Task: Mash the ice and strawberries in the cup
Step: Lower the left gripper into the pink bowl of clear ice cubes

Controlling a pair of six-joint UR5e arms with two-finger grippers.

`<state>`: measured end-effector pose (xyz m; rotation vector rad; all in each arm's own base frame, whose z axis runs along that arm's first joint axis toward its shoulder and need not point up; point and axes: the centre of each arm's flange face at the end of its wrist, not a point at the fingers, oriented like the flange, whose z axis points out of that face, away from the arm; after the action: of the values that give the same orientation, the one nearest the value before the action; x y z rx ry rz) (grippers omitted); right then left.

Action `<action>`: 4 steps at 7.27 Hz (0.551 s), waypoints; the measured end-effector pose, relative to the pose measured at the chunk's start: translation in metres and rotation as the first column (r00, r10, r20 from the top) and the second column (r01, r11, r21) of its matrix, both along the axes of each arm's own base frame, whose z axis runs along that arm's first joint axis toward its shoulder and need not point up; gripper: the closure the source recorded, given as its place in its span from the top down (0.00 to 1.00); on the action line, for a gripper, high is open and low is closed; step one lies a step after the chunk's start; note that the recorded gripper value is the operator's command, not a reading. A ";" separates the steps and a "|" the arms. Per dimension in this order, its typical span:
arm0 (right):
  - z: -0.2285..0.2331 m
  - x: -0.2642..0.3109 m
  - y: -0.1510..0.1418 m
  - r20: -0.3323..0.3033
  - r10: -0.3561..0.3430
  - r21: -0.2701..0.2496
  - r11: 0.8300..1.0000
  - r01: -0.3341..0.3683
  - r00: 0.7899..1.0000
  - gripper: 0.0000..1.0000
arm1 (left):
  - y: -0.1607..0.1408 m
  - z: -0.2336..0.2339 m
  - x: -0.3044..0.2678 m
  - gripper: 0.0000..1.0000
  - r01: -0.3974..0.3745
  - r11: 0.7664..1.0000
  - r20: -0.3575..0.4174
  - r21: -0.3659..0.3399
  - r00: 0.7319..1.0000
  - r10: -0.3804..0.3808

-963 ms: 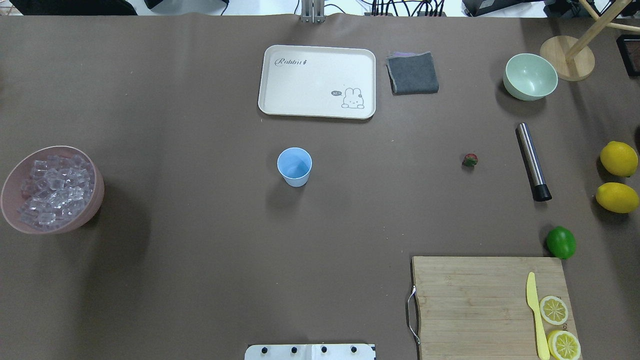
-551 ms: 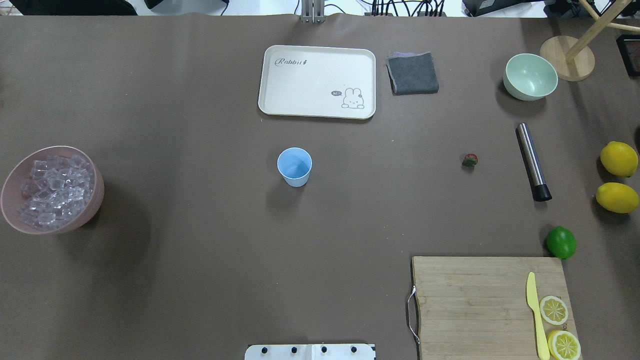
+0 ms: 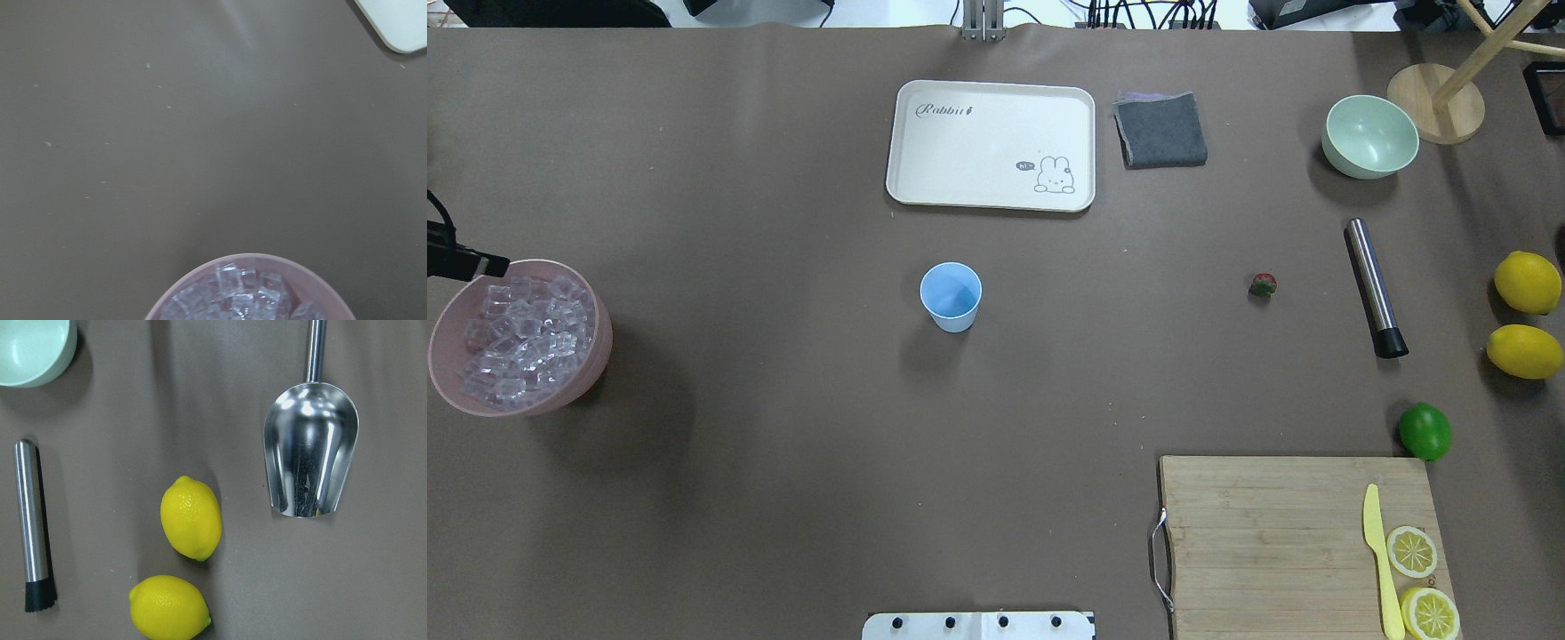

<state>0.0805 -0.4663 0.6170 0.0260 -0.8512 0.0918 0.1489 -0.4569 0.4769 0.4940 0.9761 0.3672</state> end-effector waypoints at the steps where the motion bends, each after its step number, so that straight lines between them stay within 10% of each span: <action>1: 0.003 0.000 0.001 0.000 0.002 0.010 1.000 -0.002 1.000 1.00 | 0.004 -0.004 0.021 0.95 -0.040 0.999 0.001 0.016 0.999 0.040; 4: 0.014 0.000 0.010 0.000 0.013 -0.012 1.000 -0.013 1.000 1.00 | 0.009 -0.004 0.064 0.95 -0.147 0.985 0.032 0.088 0.989 0.145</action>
<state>0.0807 -0.4565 0.6310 0.0202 -0.8502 0.1093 0.2127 -0.4482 0.4728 0.4995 0.9766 0.5500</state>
